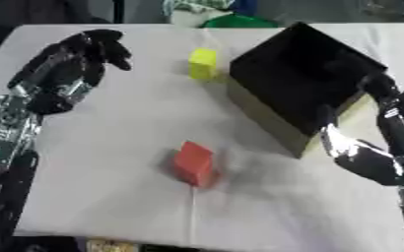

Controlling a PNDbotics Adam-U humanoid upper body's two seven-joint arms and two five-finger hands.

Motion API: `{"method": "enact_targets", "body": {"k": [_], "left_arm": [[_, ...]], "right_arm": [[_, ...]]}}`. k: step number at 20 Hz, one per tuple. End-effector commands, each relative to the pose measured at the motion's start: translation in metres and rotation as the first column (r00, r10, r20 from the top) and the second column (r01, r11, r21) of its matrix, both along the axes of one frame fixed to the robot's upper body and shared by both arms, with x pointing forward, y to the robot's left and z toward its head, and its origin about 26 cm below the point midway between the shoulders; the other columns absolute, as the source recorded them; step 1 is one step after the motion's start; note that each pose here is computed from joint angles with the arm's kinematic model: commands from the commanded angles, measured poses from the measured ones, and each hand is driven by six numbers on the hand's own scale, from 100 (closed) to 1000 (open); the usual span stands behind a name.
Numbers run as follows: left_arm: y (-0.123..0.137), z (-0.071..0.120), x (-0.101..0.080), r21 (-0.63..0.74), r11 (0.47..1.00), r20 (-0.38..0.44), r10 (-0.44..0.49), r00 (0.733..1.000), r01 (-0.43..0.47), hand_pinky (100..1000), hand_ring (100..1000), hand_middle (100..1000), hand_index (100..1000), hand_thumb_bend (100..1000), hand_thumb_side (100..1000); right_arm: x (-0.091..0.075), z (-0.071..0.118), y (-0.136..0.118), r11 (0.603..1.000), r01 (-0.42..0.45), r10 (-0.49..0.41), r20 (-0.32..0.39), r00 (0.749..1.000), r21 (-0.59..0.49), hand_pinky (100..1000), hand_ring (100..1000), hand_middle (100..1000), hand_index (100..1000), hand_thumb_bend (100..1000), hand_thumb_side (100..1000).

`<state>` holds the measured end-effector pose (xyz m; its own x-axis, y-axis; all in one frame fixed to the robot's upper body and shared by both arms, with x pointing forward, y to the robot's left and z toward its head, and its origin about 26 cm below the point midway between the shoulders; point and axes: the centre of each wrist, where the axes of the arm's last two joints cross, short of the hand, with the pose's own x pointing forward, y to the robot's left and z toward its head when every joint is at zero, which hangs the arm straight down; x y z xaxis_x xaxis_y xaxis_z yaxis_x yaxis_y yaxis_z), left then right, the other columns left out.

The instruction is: Pick up objects on the table and place them in the box.

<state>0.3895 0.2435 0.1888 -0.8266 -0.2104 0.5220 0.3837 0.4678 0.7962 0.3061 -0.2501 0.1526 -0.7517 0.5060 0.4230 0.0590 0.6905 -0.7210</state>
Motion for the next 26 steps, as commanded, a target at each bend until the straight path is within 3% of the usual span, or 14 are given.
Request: {"method": "enact_targets", "body": {"k": [1, 8, 13, 17, 26], "left_arm": [[-0.002, 0.006, 0.016, 0.229, 0.970, 0.075, -0.100, 0.992, 0.081, 731, 675, 701, 893, 241, 511], [-0.035, 0.009, 0.046, 0.520, 0.839, 0.132, -0.267, 0.955, 0.162, 737, 681, 717, 895, 376, 500], [-0.052, 0.013, 0.050, 0.628, 0.760, 0.204, -0.369, 0.907, 0.168, 757, 699, 737, 891, 616, 502], [-0.064, 0.015, 0.049, 0.695, 0.699, 0.243, -0.445, 0.862, 0.165, 763, 680, 730, 886, 661, 483], [-0.094, 0.027, 0.040, 0.808, 0.572, 0.248, -0.546, 0.800, 0.140, 768, 684, 731, 879, 692, 486]], "right_arm": [[0.000, 0.004, -0.002, 1.000, -0.005, 0.005, 0.010, 1.000, -0.012, 982, 729, 840, 1000, 100, 564], [0.000, 0.003, -0.002, 1.000, -0.007, 0.007, 0.003, 1.000, -0.015, 982, 730, 841, 1000, 100, 564], [0.000, 0.002, -0.002, 1.000, -0.007, 0.007, -0.003, 1.000, -0.017, 982, 730, 841, 1000, 100, 563], [0.000, 0.001, -0.001, 1.000, -0.007, 0.007, -0.008, 1.000, -0.019, 982, 730, 842, 1000, 100, 563], [0.001, 0.000, -0.001, 1.000, -0.010, 0.009, -0.018, 1.000, -0.023, 983, 730, 842, 1000, 100, 558]]}}
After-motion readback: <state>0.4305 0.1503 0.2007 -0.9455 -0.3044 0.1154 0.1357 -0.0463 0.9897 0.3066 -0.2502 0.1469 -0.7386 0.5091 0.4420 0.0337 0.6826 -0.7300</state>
